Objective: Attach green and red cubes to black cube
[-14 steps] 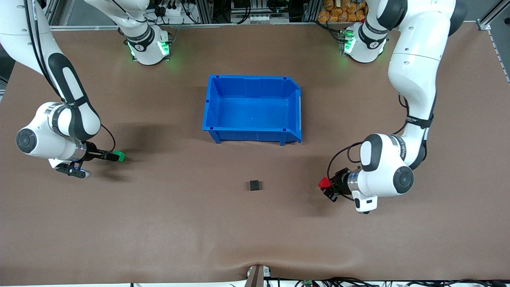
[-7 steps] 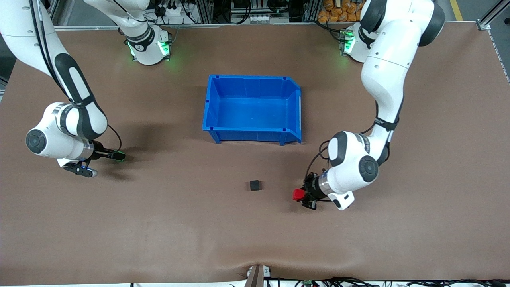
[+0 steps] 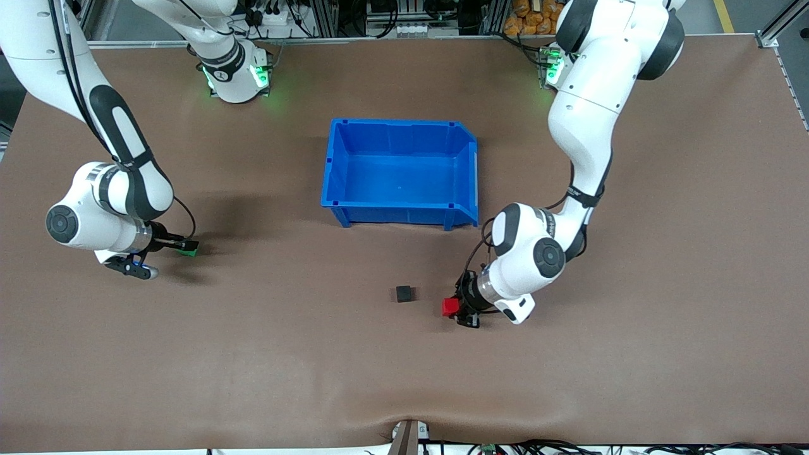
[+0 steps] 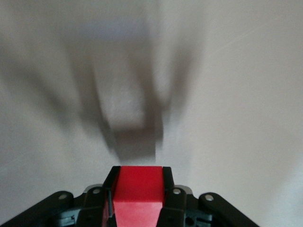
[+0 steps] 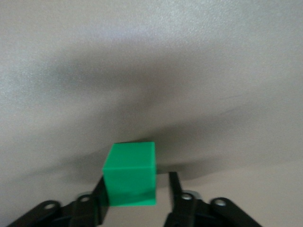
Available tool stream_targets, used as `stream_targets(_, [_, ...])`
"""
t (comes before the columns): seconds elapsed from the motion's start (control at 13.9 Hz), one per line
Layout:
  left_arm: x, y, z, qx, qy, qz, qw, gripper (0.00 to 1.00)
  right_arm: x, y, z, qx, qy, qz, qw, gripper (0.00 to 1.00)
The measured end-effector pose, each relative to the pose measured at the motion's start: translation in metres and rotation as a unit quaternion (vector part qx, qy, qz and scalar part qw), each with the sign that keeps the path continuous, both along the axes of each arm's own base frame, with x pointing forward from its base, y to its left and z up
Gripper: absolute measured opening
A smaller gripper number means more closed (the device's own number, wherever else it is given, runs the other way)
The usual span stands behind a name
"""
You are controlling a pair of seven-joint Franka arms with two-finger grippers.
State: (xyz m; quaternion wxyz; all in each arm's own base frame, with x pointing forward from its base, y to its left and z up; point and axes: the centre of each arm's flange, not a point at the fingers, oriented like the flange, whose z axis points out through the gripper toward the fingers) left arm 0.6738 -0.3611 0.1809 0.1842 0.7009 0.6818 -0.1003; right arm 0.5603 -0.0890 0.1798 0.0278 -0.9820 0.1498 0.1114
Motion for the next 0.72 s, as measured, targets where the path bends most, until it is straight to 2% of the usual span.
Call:
stream_targets(0.07, [-0.004, -0.007, -0.005, 0.000, -0.001, 0.005, 1.000, 0.40, 0.000, 0.001, 0.000, 0.000, 0.000, 0.001, 1.000, 0.39])
stream_targets(0.36, [-0.011, -0.024, -0.014, -0.004, -0.006, 0.014, 1.000, 0.40, 0.007, 0.023, 0.004, 0.003, -0.007, 0.041, 0.999, 0.40])
stream_targets(0.58, [-0.014, -0.032, -0.014, -0.006, -0.004, 0.016, 1.000, 0.40, 0.032, 0.033, 0.033, 0.012, -0.038, 0.113, 0.993, 0.40])
stream_targets(0.72, [-0.021, -0.043, -0.014, -0.007, 0.000, 0.017, 1.000, 0.40, 0.054, 0.034, 0.059, 0.016, -0.069, 0.170, 0.983, 0.40])
